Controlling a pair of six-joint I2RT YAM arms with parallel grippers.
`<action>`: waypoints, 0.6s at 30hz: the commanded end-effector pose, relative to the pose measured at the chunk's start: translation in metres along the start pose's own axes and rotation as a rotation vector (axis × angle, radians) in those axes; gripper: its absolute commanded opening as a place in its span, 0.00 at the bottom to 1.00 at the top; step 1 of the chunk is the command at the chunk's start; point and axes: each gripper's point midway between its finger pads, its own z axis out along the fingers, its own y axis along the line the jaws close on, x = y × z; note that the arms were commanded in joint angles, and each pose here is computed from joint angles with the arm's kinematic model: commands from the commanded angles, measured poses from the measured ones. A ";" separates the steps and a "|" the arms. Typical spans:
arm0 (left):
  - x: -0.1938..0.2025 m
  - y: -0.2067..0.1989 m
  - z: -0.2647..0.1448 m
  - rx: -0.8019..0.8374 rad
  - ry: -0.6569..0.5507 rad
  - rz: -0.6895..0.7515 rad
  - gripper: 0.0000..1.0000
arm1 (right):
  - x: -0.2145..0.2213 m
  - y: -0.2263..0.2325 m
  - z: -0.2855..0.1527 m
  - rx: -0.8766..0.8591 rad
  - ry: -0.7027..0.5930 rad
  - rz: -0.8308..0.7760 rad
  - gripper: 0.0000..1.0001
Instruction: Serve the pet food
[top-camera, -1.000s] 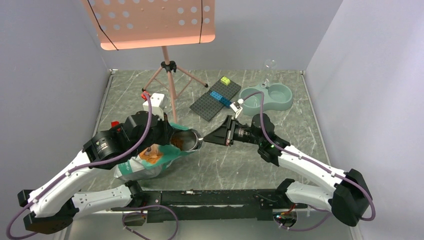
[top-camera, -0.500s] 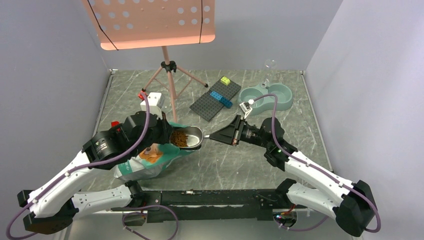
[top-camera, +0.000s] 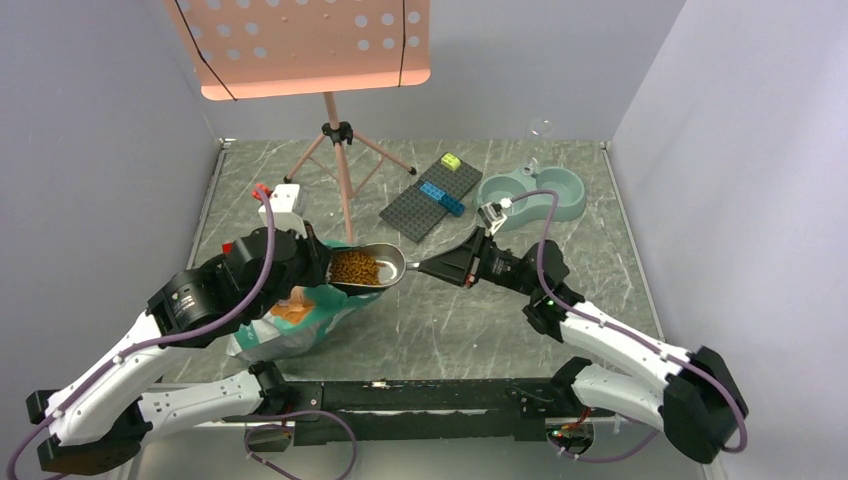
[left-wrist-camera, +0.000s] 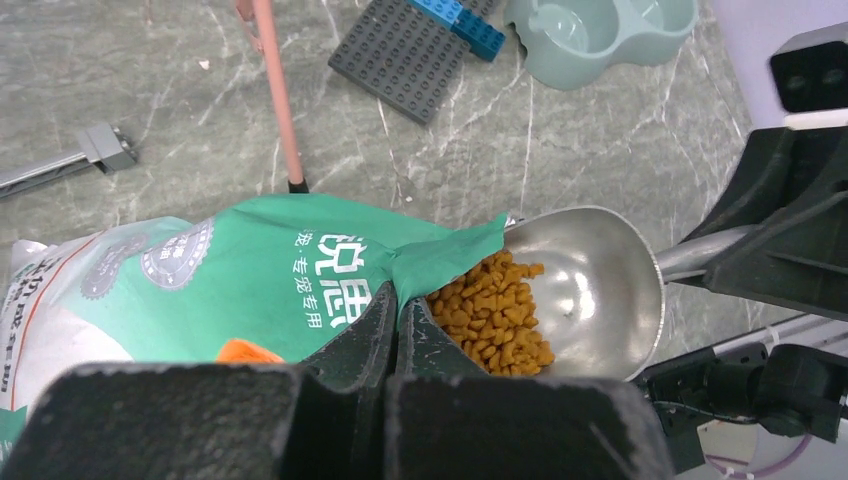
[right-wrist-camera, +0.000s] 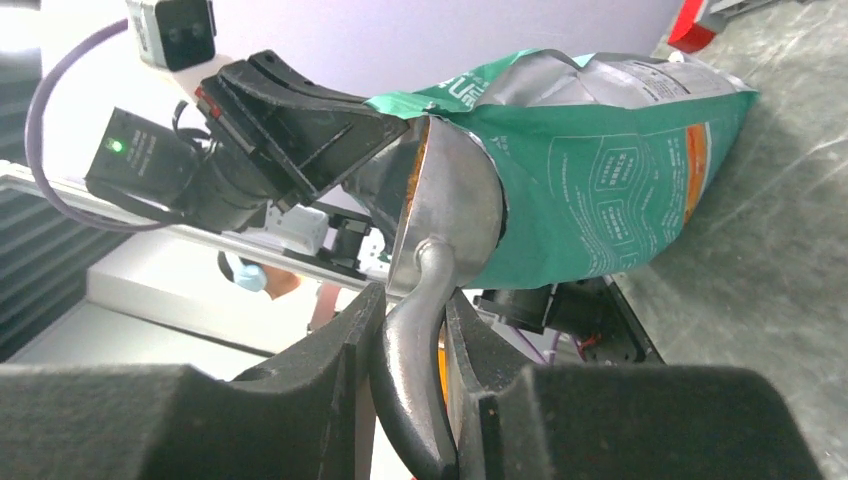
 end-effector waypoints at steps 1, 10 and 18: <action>-0.048 -0.020 -0.020 0.106 -0.165 -0.137 0.00 | -0.030 0.023 0.008 -0.114 -0.111 -0.022 0.00; -0.051 -0.026 -0.017 0.118 -0.167 -0.143 0.00 | -0.029 0.015 -0.002 -0.050 -0.132 -0.049 0.00; -0.056 -0.009 -0.018 0.011 -0.175 -0.139 0.00 | -0.033 0.012 -0.019 0.014 -0.141 -0.050 0.00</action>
